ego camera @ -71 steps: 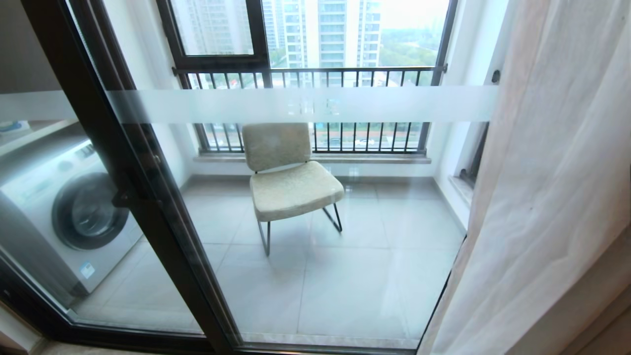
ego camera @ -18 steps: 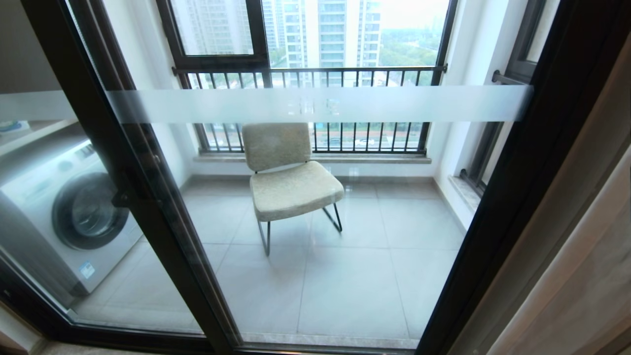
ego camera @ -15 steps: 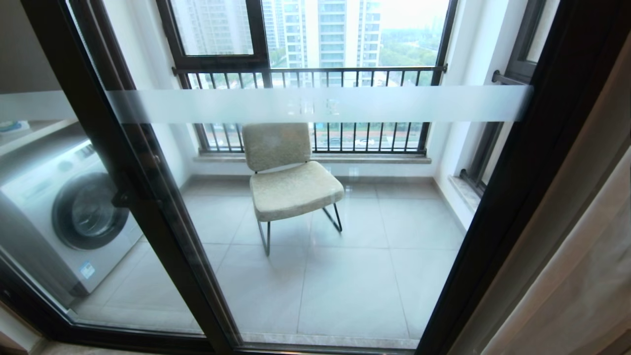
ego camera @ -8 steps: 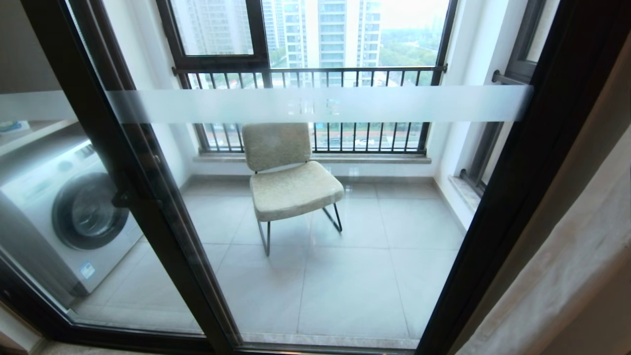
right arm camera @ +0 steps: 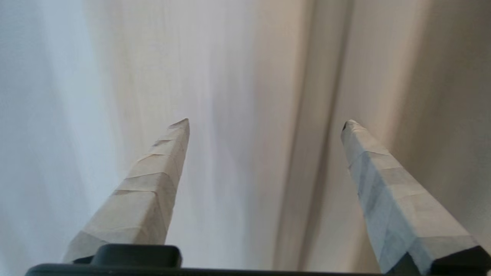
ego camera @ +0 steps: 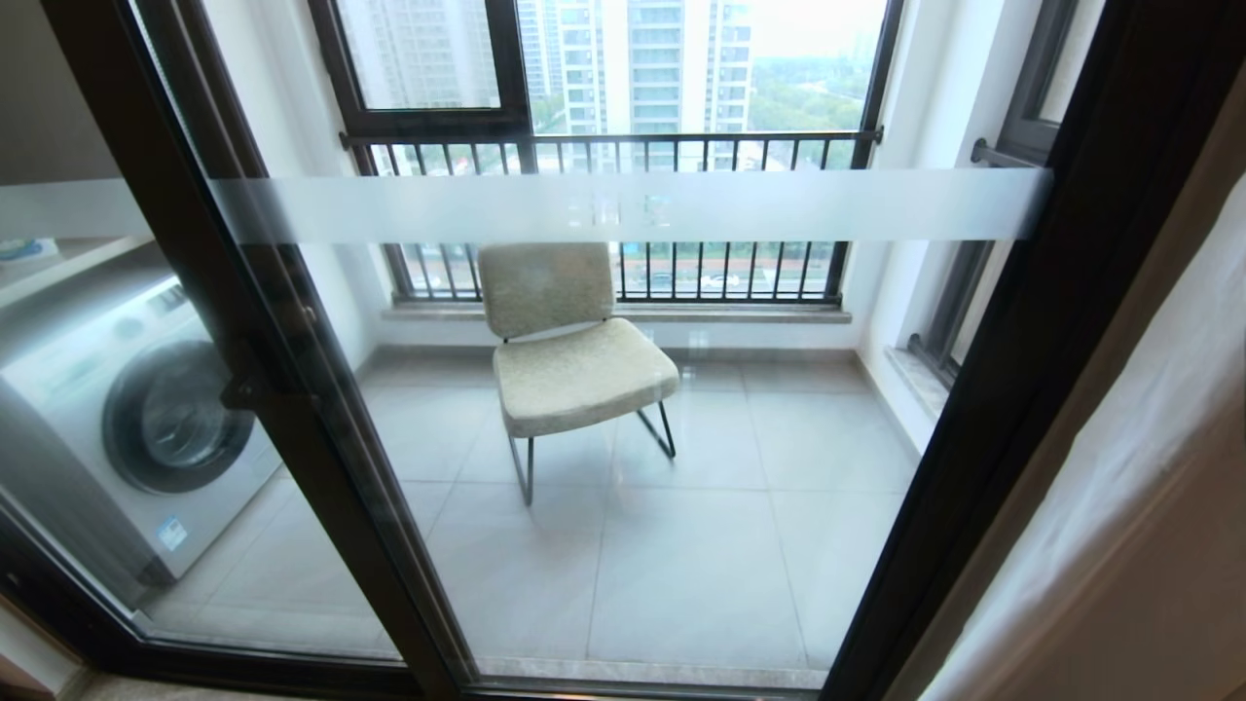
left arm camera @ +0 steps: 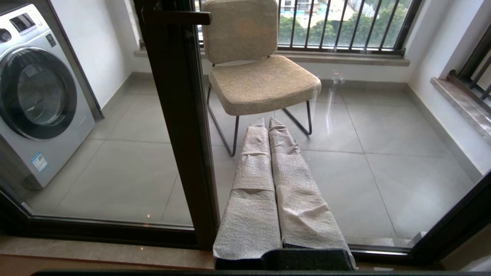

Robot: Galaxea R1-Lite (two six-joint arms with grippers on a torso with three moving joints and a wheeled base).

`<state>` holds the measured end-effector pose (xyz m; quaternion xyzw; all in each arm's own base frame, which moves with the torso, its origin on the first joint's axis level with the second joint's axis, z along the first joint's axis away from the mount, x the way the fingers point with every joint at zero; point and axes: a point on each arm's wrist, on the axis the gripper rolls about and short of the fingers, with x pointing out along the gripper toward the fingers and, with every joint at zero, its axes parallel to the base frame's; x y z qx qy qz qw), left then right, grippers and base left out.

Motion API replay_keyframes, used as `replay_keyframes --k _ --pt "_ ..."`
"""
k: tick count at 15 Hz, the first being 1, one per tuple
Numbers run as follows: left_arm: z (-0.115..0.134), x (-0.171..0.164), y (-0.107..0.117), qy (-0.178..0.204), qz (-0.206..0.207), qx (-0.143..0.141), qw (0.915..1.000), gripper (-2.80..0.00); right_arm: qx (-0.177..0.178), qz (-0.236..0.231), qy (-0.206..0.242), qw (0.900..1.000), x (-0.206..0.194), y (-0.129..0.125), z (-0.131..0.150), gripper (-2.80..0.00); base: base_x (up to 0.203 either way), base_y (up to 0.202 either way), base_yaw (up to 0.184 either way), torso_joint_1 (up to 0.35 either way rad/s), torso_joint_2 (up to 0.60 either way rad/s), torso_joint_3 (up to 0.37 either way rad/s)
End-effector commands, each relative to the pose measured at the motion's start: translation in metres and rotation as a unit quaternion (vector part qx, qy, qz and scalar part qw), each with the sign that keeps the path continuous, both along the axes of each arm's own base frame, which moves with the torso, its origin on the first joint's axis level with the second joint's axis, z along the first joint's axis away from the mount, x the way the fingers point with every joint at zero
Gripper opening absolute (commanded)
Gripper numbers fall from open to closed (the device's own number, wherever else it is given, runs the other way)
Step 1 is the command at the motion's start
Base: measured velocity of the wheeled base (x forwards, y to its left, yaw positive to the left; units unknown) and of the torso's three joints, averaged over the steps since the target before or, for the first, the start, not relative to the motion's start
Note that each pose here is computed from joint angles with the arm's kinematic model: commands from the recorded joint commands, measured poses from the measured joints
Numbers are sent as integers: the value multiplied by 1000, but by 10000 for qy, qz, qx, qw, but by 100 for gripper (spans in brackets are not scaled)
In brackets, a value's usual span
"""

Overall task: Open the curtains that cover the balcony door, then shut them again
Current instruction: Close the inner curtains on both sides

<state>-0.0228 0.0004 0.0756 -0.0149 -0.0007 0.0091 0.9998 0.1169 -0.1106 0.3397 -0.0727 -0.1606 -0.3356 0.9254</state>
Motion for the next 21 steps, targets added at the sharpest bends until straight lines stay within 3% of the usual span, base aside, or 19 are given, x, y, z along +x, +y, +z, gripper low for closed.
replay_keyframes --k 1,8,11,18,19,21 --pt "0 0 0 -2 1 -4 10000 -280 -175 -1 -182 9997 -32 31 -12 0 0 0 0 0 0 0" --pt "0 0 0 -2 1 -4 10000 -280 -120 47 -179 9998 -82 80 -79 0 0 0 0 0 0 0" --pt "0 0 0 -5 1 -4 10000 -280 -132 499 -166 9985 -86 88 -90 0 0 0 0 0 0 0" --pt "0 0 0 -2 1 -4 10000 -280 -145 896 -221 9956 -93 98 -102 0 0 0 0 0 0 0" --pt "0 0 0 -2 1 -4 10000 -280 -161 972 -249 9948 -95 100 -102 -280 0 0 0 0 0 0" --pt "0 0 0 -9 1 -4 10000 -280 -283 1210 -263 9919 -98 102 -101 -280 0 0 0 0 0 0"
